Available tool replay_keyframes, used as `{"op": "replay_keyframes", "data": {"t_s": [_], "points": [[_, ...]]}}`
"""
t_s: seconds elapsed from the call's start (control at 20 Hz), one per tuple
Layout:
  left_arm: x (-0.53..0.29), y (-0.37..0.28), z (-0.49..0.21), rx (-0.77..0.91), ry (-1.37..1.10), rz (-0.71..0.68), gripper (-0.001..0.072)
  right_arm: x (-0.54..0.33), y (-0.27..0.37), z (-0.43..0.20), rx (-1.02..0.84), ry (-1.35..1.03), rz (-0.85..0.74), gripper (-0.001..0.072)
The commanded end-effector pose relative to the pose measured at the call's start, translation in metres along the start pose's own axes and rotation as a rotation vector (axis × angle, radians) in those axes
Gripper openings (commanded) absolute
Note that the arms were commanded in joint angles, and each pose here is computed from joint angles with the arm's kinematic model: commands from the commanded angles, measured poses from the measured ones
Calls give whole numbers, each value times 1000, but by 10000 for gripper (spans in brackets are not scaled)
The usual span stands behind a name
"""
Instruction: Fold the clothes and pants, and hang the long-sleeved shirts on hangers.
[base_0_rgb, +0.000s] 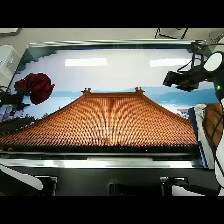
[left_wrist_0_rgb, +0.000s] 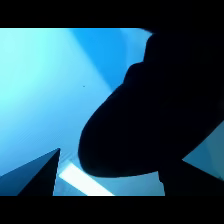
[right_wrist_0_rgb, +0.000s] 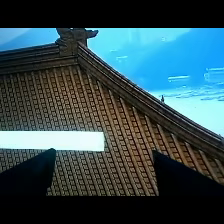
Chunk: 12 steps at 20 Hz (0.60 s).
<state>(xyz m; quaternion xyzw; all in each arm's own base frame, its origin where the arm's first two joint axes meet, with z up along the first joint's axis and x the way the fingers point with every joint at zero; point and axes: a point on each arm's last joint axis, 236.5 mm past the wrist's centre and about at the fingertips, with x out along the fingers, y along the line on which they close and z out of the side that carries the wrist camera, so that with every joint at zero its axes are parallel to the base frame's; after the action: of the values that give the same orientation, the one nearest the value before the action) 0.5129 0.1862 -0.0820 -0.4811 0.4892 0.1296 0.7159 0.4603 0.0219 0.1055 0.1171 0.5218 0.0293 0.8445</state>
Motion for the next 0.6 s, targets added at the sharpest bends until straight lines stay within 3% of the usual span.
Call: {"op": "replay_keyframes", "data": {"t_s": [0.0,0.15,0.2,0.25,0.3,0.45,0.55], "points": [[33,-9,-2,19,-1,-55,719,0,9,-2,13,8,36,670],[39,-27,12,67,-92,-74,712,0,12,-7,17,31,51,670],[40,-35,13,68,-105,-88,554,0,13,-11,17,45,52,670],[40,-42,11,71,-104,-101,165,0,13,-15,17,64,51,670],[38,-56,7,113,-105,-130,28,-1,12,-19,16,79,50,670],[1,-120,-2,311,-180,-211,27,-2,12,-22,10,91,49,670],[-54,-180,-23,540,-257,-267,27,-7,13,-23,-8,90,48,670]]}}
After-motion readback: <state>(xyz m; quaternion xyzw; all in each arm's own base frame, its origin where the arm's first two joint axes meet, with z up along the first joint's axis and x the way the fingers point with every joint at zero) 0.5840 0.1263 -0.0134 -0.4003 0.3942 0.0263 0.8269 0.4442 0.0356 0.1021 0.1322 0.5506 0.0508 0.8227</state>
